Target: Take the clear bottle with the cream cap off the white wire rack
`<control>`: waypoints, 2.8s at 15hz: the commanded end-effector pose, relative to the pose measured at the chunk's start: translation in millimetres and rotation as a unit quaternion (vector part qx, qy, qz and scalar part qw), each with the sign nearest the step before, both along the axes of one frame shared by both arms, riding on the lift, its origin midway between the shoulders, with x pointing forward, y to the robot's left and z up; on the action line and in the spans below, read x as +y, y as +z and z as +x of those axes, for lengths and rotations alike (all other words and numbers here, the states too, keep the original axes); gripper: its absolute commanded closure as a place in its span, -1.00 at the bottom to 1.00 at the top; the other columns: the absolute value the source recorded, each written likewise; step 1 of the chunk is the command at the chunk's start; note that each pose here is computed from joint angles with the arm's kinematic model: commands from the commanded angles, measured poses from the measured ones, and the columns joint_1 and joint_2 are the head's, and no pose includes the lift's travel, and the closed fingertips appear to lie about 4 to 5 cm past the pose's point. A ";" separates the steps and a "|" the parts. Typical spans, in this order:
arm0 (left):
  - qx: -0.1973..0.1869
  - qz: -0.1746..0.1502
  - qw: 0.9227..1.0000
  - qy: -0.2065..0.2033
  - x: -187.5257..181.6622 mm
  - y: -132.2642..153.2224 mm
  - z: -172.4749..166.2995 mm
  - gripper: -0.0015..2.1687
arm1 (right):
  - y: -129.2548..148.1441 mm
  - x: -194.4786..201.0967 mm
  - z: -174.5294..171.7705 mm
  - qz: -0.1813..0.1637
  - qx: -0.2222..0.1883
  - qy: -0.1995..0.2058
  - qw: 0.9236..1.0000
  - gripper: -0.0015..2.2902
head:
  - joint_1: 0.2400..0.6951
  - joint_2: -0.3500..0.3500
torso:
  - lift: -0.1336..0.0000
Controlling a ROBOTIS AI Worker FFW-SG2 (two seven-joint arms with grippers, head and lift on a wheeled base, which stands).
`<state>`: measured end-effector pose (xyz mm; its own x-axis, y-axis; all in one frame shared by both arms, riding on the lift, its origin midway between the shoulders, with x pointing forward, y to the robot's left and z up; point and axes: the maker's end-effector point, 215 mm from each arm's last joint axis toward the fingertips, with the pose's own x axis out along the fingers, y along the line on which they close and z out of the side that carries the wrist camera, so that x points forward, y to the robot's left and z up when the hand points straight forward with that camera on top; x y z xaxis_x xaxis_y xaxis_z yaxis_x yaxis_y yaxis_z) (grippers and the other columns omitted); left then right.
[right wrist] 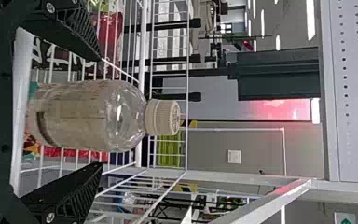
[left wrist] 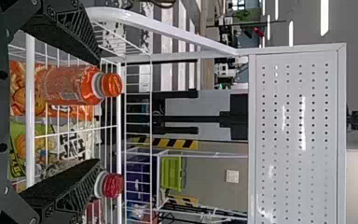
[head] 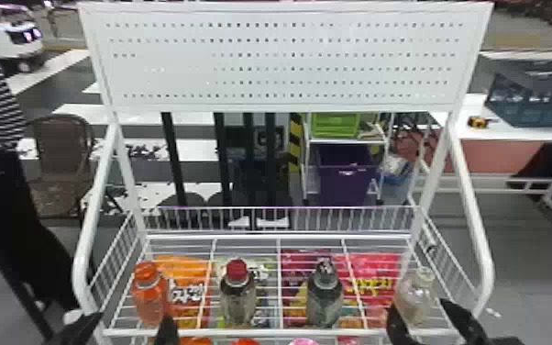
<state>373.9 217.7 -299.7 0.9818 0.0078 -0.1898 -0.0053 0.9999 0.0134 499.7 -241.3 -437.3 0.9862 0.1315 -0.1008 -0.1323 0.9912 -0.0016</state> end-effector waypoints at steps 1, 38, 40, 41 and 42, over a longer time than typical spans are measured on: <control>0.003 0.000 1.000 -0.001 -0.8 -3.1 0.8 -0.87 | -3.4 6.0 21.8 -0.008 0.010 0.002 1.000 -0.91 | 0.14 0.00 | 1.00; -0.032 -0.008 0.999 -0.009 -3.8 22.0 -2.8 -0.87 | 155.7 -33.1 -169.6 -0.029 -0.014 -0.013 0.999 0.34 | 0.14 0.00 | 1.00; -0.030 -0.007 0.999 -0.008 -3.5 20.0 -2.6 -0.87 | 157.0 -32.6 -170.0 -0.029 -0.016 -0.012 0.999 0.34 | 0.14 0.00 | 1.00; -0.029 -0.007 1.000 -0.007 -3.0 18.3 -2.7 -0.87 | 157.9 -31.6 -170.0 -0.029 -0.018 -0.010 0.999 0.34 | 0.14 0.00 | 1.00; -0.028 -0.007 1.000 -0.007 -3.0 17.7 -3.1 -0.87 | 159.0 -30.0 -170.2 -0.026 -0.019 -0.005 0.999 0.34 | 0.14 0.00 | 1.00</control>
